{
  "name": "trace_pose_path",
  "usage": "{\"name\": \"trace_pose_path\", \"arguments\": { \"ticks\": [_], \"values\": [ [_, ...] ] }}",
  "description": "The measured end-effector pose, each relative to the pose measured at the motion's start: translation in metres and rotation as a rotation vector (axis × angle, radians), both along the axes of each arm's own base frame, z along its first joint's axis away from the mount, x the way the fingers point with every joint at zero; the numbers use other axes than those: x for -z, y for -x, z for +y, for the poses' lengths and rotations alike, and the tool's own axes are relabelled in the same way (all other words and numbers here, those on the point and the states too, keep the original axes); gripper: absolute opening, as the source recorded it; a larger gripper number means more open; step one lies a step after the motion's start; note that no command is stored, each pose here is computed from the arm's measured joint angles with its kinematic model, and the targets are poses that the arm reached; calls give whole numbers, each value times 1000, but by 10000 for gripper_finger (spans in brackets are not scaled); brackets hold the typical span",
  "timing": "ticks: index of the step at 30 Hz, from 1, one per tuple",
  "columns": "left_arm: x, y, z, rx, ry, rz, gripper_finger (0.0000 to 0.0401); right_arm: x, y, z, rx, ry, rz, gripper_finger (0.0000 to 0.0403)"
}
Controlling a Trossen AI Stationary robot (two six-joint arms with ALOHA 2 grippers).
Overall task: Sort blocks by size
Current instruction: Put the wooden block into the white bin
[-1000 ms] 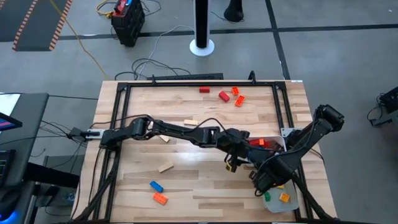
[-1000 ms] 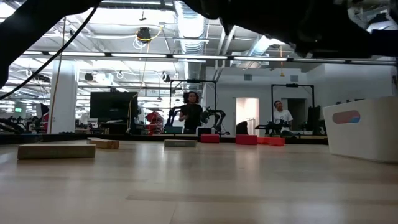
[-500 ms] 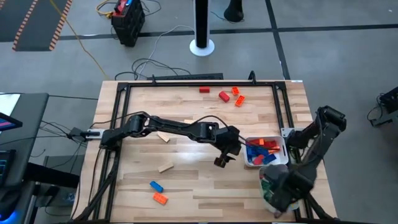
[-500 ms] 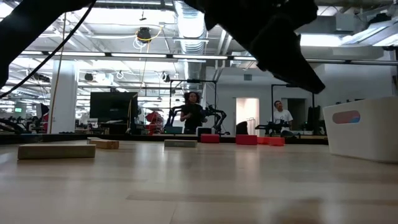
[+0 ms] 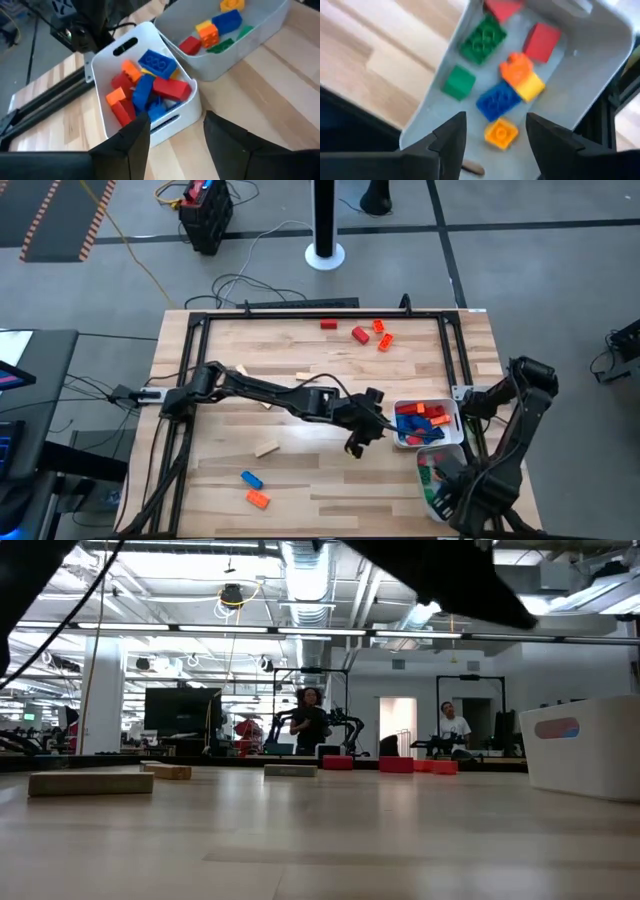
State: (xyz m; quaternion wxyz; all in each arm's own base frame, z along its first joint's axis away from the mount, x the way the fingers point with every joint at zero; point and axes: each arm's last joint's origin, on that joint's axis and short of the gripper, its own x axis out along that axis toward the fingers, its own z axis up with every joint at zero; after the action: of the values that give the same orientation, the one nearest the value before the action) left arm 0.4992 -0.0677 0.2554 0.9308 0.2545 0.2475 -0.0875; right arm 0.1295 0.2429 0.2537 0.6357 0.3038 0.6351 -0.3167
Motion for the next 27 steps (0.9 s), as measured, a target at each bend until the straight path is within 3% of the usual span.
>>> {"name": "trace_pose_path", "arguments": {
  "ticks": [8, 14, 20, 27],
  "values": [
    [10, 53, 7, -27, 11, 12, 165, -1, -9, -10, -84, 139, -131, 228],
    [24, 112, 18, -151, 30, 17, 164, -5, -25, -39, -113, 421, -230, 224],
    [37, 165, 34, -266, 83, 40, 164, -5, -82, -82, -197, 484, -210, 203],
    [51, 213, 42, -350, 148, 98, 164, -10, -155, -130, -444, 588, -408, 196]
  ]
}}
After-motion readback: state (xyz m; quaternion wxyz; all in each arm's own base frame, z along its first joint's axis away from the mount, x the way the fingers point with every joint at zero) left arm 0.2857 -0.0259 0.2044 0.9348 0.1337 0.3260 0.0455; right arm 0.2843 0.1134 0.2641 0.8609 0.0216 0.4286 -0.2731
